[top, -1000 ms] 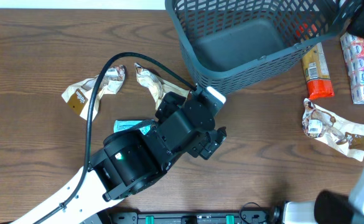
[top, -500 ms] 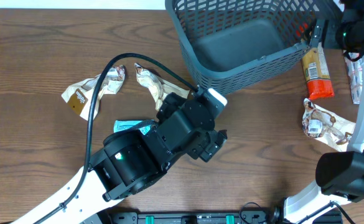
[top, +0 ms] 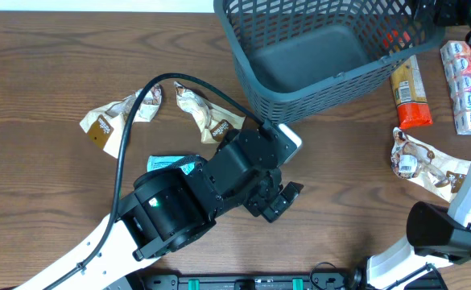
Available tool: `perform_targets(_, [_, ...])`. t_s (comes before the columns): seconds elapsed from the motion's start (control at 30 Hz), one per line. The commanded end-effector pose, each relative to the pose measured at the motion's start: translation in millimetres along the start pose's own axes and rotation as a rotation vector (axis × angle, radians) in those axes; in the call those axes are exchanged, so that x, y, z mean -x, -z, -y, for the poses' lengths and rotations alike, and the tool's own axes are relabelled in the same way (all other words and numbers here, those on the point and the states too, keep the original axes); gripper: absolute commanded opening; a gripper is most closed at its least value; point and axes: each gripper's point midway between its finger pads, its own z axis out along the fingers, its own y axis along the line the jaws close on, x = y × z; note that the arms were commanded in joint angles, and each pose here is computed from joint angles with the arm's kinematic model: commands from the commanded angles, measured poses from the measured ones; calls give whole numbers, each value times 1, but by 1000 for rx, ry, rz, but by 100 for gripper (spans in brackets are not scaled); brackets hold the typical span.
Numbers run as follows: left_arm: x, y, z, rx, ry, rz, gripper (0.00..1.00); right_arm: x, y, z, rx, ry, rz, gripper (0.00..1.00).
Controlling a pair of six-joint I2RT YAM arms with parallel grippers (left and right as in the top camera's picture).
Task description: Pack container
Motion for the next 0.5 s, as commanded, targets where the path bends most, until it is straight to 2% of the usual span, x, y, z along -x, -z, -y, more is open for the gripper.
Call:
perform_targets(0.0, [4,6,8,-55,-6,11,99,0,-6,-7,36,-23,-3,99])
perform_targets(0.17, [4,7,11,-69,-7,9,98,5,-15,-5,41,-44,19,99])
perform_targets(0.2, [3,7,13,-78,-6,7,99,9,-15,-6,47,-39,35,89])
perform_targets(0.23, [3,7,13,-83,-7,7,84,13,-14,-6,48,-35,52,69])
perform_targets(0.27, [3,7,13,-83,-7,7,58,17,-14,-6,46,-35,68,50])
perform_targets(0.33, [4,7,13,-82,-7,9,20,24,-14,-5,44,-60,92,12])
perform_targets(0.37, [5,7,12,-76,-7,14,6,25,-14,-4,44,-77,99,1])
perform_targets(0.47, [9,6,7,-46,-6,32,6,30,-16,-3,48,-147,118,1])
